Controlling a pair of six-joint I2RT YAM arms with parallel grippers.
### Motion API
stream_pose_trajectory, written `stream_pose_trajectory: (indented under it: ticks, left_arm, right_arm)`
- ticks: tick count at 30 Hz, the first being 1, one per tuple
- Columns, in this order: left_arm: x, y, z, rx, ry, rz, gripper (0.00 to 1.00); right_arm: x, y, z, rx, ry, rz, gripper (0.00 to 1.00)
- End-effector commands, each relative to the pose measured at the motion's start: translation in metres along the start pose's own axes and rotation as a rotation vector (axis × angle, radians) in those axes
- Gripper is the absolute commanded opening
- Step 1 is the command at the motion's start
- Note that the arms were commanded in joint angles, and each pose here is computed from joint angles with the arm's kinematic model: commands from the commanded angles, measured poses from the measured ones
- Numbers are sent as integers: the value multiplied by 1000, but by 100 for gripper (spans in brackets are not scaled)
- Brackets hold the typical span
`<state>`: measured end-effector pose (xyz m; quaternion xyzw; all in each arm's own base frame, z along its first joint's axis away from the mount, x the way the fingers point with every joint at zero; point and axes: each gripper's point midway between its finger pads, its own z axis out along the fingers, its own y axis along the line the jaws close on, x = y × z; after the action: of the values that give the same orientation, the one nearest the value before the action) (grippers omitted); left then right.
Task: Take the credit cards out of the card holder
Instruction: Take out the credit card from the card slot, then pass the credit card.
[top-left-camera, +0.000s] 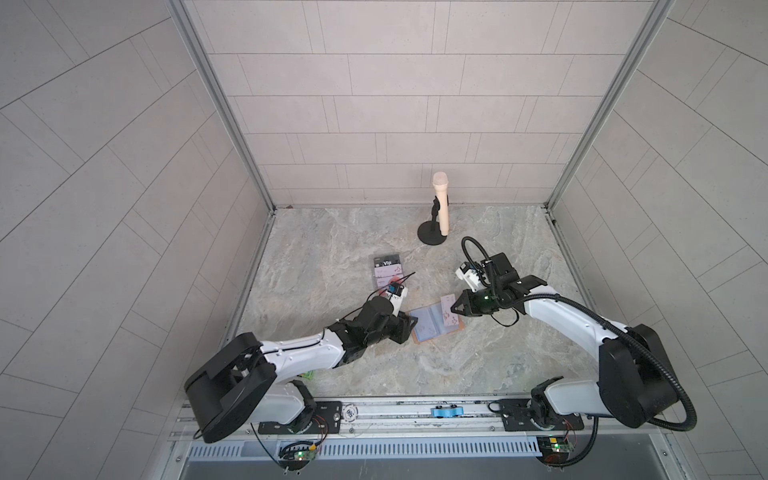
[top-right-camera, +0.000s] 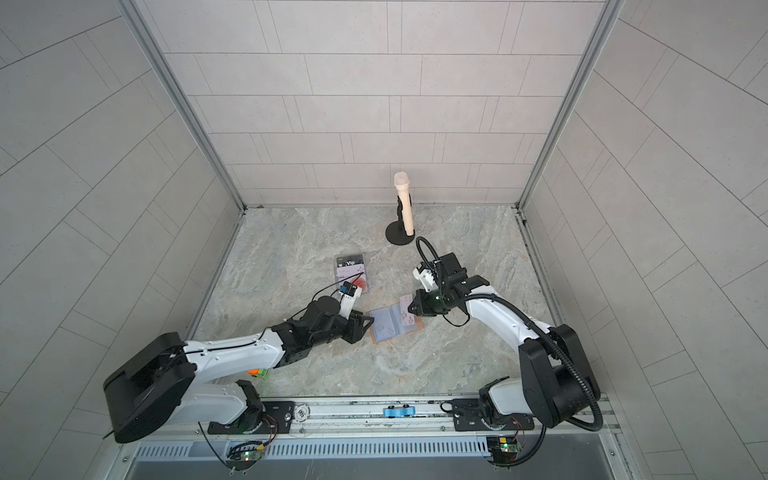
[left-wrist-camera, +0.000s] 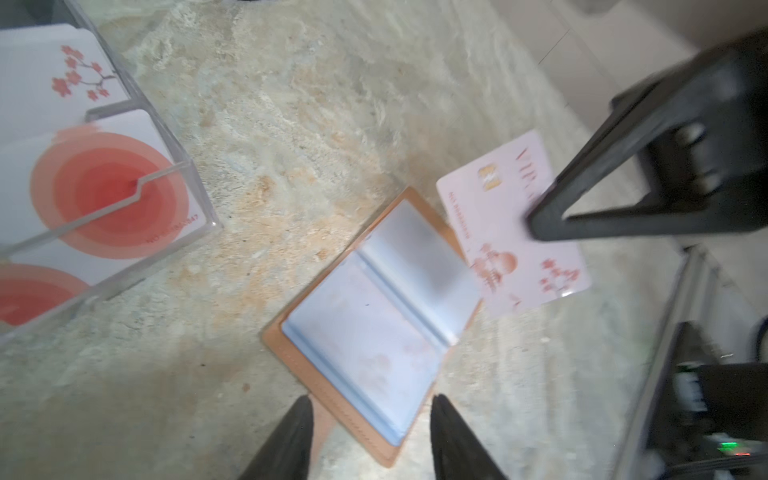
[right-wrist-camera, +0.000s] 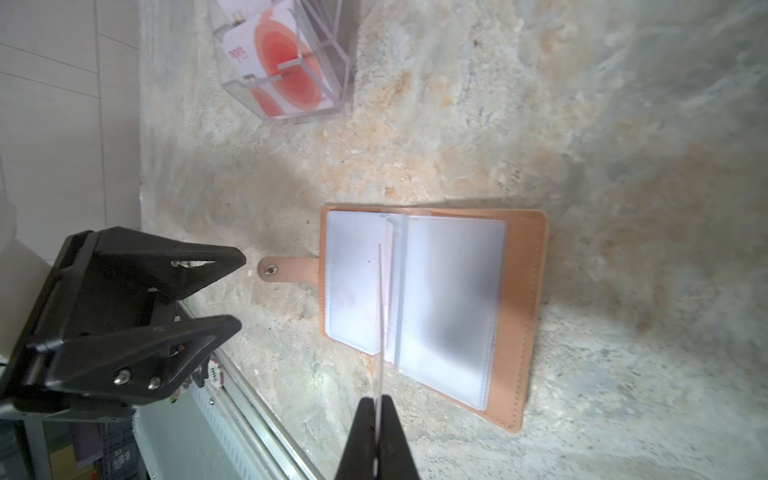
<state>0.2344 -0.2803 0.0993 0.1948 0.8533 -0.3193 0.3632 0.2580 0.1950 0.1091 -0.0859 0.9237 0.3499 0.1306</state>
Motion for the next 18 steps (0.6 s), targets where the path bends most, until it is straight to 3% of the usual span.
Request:
stream_pose_trajectory:
  ticks: [1,4,8,18]
  left_arm:
    - [-26,-34,-16,227,-25,14,59]
    - [-40,-53,-33,360,-54,1,66]
    - [-52,-62,-52,427,-65,14,73]
    - [-73,-71,-75,530,-112,-27,70]
  right_arm:
    - [-3,24,-8,-108,-10,-46,0]
    - [-11,37,-13,-165,-42,-68,0]
    - [-14,62,-25,-254,-61,-134,0]
    - [8,125,-49,-434,-50,-376,0]
